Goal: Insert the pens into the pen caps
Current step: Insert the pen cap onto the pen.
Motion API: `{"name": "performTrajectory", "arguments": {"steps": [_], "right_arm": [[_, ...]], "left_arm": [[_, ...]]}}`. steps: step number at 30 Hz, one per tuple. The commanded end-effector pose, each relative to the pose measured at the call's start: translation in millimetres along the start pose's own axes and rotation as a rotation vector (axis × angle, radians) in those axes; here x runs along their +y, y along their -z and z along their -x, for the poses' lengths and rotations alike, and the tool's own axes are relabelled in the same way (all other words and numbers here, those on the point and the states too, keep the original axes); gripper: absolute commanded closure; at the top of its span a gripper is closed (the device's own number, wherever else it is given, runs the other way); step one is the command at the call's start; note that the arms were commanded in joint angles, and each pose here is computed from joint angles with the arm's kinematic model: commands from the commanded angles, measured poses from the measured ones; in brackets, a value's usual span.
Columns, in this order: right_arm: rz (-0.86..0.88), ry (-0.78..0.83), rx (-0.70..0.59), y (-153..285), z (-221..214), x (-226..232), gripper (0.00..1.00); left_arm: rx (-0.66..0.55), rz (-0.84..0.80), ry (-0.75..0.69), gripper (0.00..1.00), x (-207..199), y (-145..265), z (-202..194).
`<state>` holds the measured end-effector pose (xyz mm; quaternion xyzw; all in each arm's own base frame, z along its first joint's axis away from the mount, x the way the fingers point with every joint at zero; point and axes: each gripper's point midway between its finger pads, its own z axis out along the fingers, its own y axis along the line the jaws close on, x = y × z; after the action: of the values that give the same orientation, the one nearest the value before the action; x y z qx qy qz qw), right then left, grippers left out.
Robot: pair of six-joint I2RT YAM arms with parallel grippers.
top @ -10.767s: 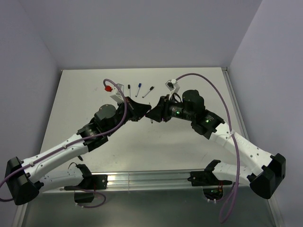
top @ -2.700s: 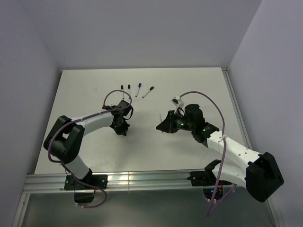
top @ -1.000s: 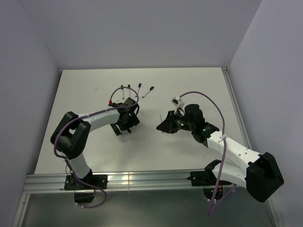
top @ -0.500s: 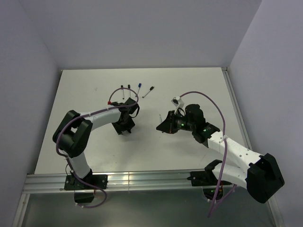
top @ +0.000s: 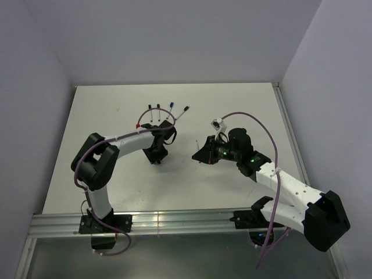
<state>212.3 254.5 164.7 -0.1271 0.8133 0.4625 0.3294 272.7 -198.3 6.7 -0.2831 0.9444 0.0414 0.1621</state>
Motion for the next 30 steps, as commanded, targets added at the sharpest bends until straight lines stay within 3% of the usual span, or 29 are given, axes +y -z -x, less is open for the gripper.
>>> {"name": "performTrajectory", "arguments": {"steps": [1,6,15,18,22,23,26,30], "right_arm": [[0.056,0.049,-0.051,5.4,17.8,20.9,1.00],[0.056,0.051,-0.056,6.3,19.2,21.5,1.00],[0.056,0.049,-0.051,5.8,17.9,20.8,1.00],[0.057,0.049,-0.049,5.3,17.7,21.0,1.00],[0.050,0.050,-0.048,4.2,17.5,19.1,1.00],[0.047,0.050,-0.046,3.9,17.2,18.3,1.00],[0.038,0.049,-0.041,2.5,16.5,15.9,1.00],[0.044,0.052,-0.029,0.3,16.2,16.2,1.00]], "left_arm": [[0.148,0.087,-0.010,0.57,15.8,-40.4,-51.5],[0.155,0.099,-0.013,0.66,16.8,-43.9,-50.9],[0.176,0.106,0.004,0.70,24.0,-51.5,-51.1],[0.182,0.100,0.001,0.77,23.3,-52.9,-51.1],[0.185,0.071,-0.005,1.00,17.8,-51.7,-49.6],[0.180,0.059,-0.015,1.00,16.1,-49.5,-47.8],[0.139,-0.001,-0.048,1.00,3.5,-35.5,-33.2],[0.030,-0.227,-0.100,1.00,-39.9,28.3,13.3]]}}
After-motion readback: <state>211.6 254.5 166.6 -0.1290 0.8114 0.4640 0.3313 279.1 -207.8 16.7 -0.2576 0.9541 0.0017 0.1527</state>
